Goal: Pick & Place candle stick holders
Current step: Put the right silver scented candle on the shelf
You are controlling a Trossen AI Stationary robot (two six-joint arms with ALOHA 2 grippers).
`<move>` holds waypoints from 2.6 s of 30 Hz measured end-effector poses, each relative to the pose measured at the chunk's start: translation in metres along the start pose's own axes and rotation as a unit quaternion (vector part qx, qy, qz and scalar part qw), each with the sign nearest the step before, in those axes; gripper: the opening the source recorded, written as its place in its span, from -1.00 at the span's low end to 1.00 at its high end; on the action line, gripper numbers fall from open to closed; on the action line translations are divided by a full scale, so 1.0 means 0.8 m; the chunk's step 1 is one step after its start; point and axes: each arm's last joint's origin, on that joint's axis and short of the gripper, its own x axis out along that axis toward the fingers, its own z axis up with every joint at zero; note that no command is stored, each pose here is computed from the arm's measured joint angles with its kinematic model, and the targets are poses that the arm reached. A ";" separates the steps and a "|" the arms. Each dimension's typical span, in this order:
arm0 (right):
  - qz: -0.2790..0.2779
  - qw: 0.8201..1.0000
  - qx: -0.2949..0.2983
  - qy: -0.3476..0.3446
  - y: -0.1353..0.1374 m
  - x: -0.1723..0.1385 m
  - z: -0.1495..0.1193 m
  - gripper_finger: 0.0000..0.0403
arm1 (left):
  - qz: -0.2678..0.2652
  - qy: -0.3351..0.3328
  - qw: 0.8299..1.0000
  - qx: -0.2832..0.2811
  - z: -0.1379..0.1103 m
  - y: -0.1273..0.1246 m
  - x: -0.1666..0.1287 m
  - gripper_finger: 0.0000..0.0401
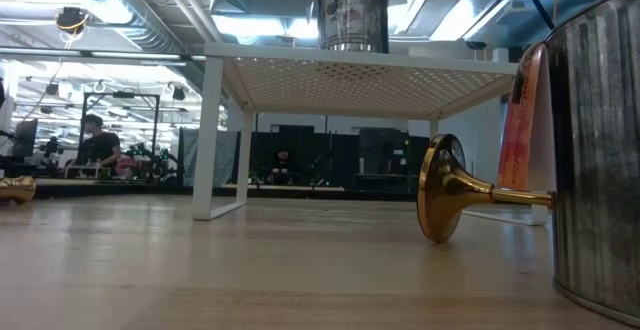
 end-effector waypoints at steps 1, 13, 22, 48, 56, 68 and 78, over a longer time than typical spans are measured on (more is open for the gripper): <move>0.002 1.000 -0.007 -0.011 0.002 -0.007 0.002 0.99 | 0.000 0.001 1.000 -0.002 0.000 0.000 0.000 0.09; 0.131 0.984 -0.065 -0.099 0.050 -0.053 0.017 0.99 | -0.002 0.004 1.000 -0.017 -0.001 0.000 0.000 0.09; 0.067 0.994 -0.085 0.030 0.097 -0.021 -0.037 0.99 | -0.001 0.006 1.000 -0.030 -0.002 0.000 0.000 0.09; -0.040 0.934 0.007 -0.355 0.067 -0.103 -0.175 0.99 | 0.051 0.044 0.997 -0.024 -0.005 0.023 -0.015 0.09; -0.009 0.940 -0.036 -0.339 0.074 -0.085 -0.183 0.99 | 0.084 0.071 0.994 -0.023 -0.010 0.038 -0.026 0.09; -0.085 0.945 -0.115 -0.294 0.069 -0.072 -0.188 0.98 | 0.088 0.080 0.992 -0.029 -0.012 0.039 -0.027 0.09; -0.076 0.964 -0.117 -0.225 0.056 -0.034 -0.184 0.80 | 0.096 0.091 0.990 -0.038 -0.015 0.043 -0.030 0.09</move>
